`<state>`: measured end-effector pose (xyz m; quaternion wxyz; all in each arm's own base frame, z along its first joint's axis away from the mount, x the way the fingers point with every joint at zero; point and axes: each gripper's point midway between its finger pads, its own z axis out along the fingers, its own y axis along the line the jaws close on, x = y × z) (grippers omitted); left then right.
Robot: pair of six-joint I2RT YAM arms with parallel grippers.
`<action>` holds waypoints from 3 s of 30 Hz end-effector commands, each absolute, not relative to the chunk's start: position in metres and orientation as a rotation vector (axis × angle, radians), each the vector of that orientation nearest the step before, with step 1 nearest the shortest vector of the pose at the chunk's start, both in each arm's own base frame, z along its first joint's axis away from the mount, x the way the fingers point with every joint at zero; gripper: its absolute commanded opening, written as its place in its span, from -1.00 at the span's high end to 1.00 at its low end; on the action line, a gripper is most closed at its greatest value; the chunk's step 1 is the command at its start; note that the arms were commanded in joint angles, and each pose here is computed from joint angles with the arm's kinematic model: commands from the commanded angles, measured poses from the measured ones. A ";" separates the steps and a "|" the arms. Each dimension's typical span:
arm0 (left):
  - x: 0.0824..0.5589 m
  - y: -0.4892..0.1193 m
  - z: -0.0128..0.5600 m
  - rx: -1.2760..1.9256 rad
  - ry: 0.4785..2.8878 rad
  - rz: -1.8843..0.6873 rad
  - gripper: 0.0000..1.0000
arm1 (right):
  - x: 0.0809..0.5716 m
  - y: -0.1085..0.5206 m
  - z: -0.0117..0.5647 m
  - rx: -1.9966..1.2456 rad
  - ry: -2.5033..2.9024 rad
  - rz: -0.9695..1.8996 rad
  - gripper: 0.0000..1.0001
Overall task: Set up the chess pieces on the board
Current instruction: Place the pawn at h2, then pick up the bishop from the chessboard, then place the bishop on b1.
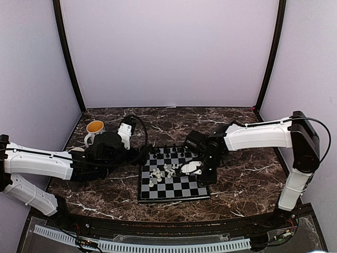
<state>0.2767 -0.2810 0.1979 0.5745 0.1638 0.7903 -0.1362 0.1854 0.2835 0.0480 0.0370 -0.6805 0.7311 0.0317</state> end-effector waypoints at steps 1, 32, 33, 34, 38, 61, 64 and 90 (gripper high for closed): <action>0.276 -0.283 0.195 0.410 1.887 -0.291 -0.98 | 0.186 0.288 0.077 -2.039 2.207 0.160 0.40; 0.193 -0.289 0.081 1.072 2.647 -0.129 -0.27 | 0.262 0.206 0.137 -1.234 2.151 0.722 0.49; 0.195 -0.289 0.079 1.072 2.647 -0.113 -0.24 | 0.261 0.206 0.137 -1.236 2.150 0.725 0.49; 0.197 -0.290 0.078 1.071 2.645 -0.105 -0.23 | 0.261 0.206 0.137 -1.235 2.149 0.726 0.49; 0.202 -0.299 0.076 1.075 2.627 -0.120 -0.17 | 0.261 0.205 0.137 -1.235 2.146 0.716 0.49; 0.204 -0.324 0.062 1.140 2.646 -0.189 0.59 | 0.261 0.204 0.128 -1.256 2.166 0.705 0.51; 0.203 -0.324 0.062 1.147 2.653 -0.195 0.73 | 0.260 0.203 0.128 -1.259 2.170 0.708 0.51; 0.153 -0.325 0.078 1.366 2.614 -0.437 0.86 | 0.261 0.204 0.123 -1.267 2.185 0.714 0.53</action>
